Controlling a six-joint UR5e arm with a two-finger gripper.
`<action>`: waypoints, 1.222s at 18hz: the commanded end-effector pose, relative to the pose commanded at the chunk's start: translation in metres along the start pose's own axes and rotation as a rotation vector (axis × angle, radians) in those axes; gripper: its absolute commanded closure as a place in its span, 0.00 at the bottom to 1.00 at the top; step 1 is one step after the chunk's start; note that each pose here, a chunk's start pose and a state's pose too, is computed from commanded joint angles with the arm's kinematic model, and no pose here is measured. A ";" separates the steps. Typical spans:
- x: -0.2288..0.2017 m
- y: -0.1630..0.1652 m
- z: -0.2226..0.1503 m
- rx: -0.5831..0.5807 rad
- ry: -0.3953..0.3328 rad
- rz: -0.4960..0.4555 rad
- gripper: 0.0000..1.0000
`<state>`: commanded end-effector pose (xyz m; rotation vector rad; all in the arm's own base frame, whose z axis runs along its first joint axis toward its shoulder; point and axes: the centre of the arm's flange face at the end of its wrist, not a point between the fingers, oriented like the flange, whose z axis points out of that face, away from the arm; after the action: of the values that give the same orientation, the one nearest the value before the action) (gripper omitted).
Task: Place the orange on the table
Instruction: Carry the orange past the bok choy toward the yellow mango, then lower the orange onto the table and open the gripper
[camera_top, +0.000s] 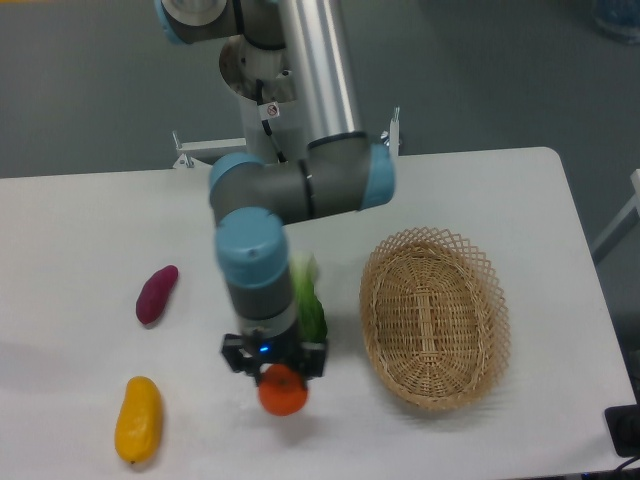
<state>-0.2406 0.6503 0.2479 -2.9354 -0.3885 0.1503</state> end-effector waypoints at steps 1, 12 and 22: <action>0.008 -0.001 0.006 -0.009 0.000 0.012 0.35; 0.026 0.002 0.022 -0.038 0.005 0.039 0.28; 0.023 -0.002 0.003 -0.007 -0.005 0.043 0.00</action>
<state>-0.2193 0.6589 0.2438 -2.9520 -0.3280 0.1623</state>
